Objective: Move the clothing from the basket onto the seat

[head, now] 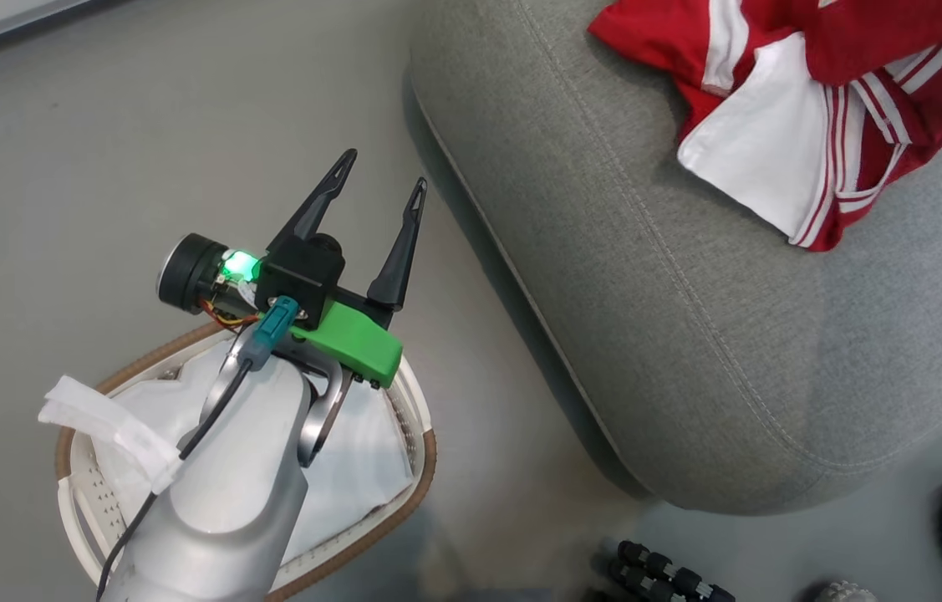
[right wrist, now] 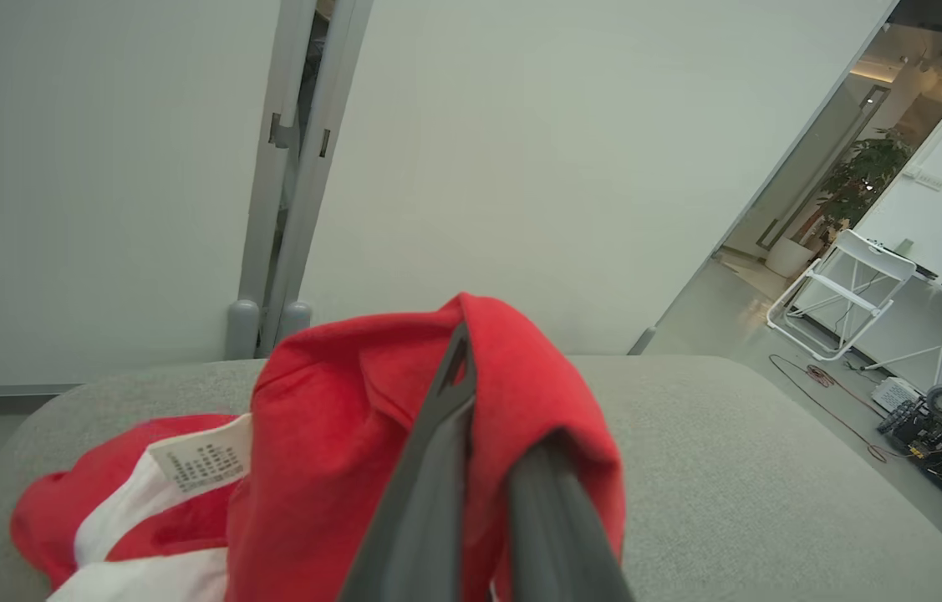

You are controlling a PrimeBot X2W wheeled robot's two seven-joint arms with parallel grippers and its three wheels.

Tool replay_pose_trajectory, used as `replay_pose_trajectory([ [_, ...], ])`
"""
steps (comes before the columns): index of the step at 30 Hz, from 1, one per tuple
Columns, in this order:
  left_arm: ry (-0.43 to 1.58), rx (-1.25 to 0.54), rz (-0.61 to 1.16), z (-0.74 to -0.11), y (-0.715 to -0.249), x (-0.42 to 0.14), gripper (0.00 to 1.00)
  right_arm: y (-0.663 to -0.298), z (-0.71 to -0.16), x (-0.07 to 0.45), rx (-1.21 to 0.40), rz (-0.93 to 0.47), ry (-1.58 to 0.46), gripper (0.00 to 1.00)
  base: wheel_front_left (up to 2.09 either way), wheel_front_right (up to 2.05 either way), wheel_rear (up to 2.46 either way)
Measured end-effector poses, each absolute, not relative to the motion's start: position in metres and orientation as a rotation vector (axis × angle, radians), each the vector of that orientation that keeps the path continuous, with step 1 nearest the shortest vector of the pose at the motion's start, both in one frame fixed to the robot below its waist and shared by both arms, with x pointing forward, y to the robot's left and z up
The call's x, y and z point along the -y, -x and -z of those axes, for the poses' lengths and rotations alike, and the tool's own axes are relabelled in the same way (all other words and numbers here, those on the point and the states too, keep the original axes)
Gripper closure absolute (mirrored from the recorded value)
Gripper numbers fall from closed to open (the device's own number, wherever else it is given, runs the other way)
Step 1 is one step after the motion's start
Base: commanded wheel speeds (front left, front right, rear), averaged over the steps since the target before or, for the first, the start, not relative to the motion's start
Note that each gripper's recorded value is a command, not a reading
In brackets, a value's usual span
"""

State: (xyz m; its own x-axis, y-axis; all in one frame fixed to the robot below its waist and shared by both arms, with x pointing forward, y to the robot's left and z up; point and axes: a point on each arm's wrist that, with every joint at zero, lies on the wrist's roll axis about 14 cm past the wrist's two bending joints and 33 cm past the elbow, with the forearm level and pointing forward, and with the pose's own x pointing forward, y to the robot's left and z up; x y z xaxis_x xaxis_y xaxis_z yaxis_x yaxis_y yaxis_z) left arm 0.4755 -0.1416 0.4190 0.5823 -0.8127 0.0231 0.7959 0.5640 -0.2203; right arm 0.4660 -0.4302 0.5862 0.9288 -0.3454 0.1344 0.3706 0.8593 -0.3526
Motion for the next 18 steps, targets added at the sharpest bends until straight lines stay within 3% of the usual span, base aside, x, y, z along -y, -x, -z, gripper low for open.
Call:
replay_pose_trajectory([
  [12, 0.219, -0.120, 0.944, -0.396, -0.482, 0.138, 0.00, -0.463, -0.474, 0.400, -0.149, 0.359, 0.229, 1.00, 0.00, 0.00, 0.00],
  [13, 0.220, -0.119, 0.946, -0.397, -0.481, 0.138, 0.00, -0.462, -0.472, 0.399, -0.152, 0.359, 0.223, 0.94, 0.00, 0.00, 0.00],
  [16, 0.224, -0.113, 0.954, -0.402, -0.479, 0.140, 0.00, -0.454, -0.468, 0.396, -0.154, 0.367, 0.203, 0.42, 0.00, 0.00, 0.00],
  [18, 0.225, -0.106, 0.957, -0.407, -0.478, 0.142, 0.00, -0.449, -0.471, 0.396, -0.142, 0.377, 0.192, 0.00, 0.00, 0.00, 0.00],
])
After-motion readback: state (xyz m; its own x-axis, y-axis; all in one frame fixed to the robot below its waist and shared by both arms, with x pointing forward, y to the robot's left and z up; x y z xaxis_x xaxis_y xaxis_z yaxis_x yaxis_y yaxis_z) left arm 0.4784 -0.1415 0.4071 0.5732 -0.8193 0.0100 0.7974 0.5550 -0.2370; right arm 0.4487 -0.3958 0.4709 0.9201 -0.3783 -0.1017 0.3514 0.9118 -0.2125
